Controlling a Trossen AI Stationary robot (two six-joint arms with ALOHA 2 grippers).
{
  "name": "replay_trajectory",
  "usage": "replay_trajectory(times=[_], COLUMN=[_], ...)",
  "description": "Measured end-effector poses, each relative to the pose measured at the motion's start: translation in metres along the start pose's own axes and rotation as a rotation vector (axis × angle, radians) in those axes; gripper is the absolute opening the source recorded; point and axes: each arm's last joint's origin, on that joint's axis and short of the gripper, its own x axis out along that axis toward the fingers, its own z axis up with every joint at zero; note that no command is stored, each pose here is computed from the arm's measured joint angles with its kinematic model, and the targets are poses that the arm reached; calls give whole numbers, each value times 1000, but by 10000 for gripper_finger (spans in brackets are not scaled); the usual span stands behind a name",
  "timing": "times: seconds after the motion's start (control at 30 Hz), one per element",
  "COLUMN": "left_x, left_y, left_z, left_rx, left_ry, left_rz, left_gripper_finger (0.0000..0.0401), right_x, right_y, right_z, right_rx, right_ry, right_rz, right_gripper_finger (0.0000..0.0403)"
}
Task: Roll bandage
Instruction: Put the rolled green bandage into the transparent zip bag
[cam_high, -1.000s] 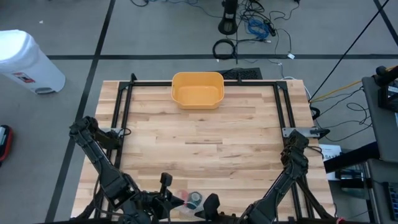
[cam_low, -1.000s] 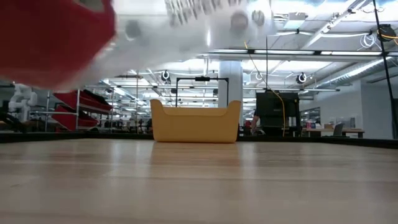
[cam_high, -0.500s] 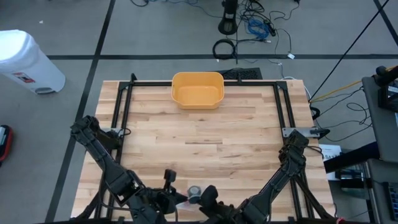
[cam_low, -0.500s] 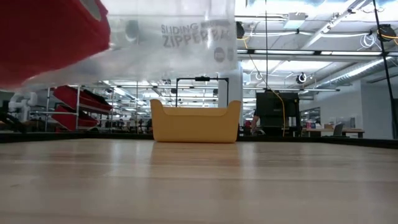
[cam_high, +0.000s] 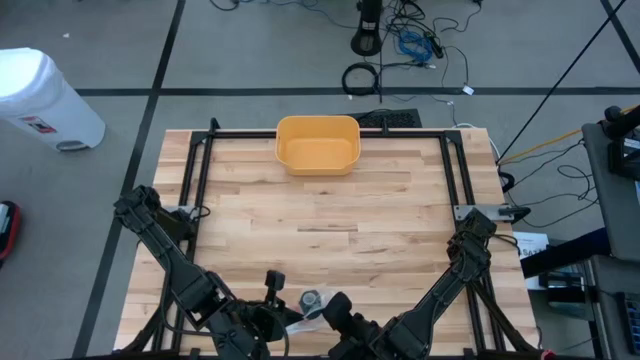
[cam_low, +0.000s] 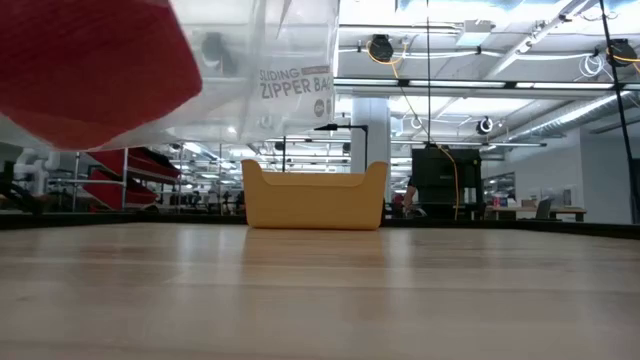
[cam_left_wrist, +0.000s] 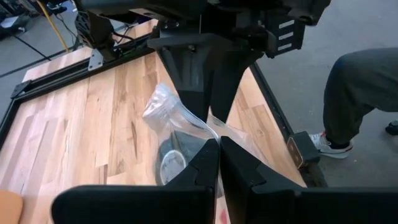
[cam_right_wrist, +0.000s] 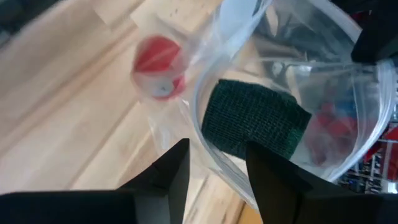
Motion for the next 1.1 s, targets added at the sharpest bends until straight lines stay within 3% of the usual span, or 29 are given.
replay_trajectory(times=[0.47,0.77,0.97,1.1], left_x=[6,11,32,35], left_y=[9,18,23,23], left_z=[1,2,-3,-3], left_rx=[-13,-21,-11,-4], left_ry=[7,15,60,66], left_rz=[24,46,64,58], left_gripper_finger=[17,17,17,17], right_x=[12,4,-26,-46], right_y=[-10,-5,-11,-24], right_z=[-8,-5,-3,-7], right_rx=[-104,-98,16,157], right_ry=[60,24,-83,-126], right_rz=[-2,56,124,149], right_gripper_finger=[5,1,0,0])
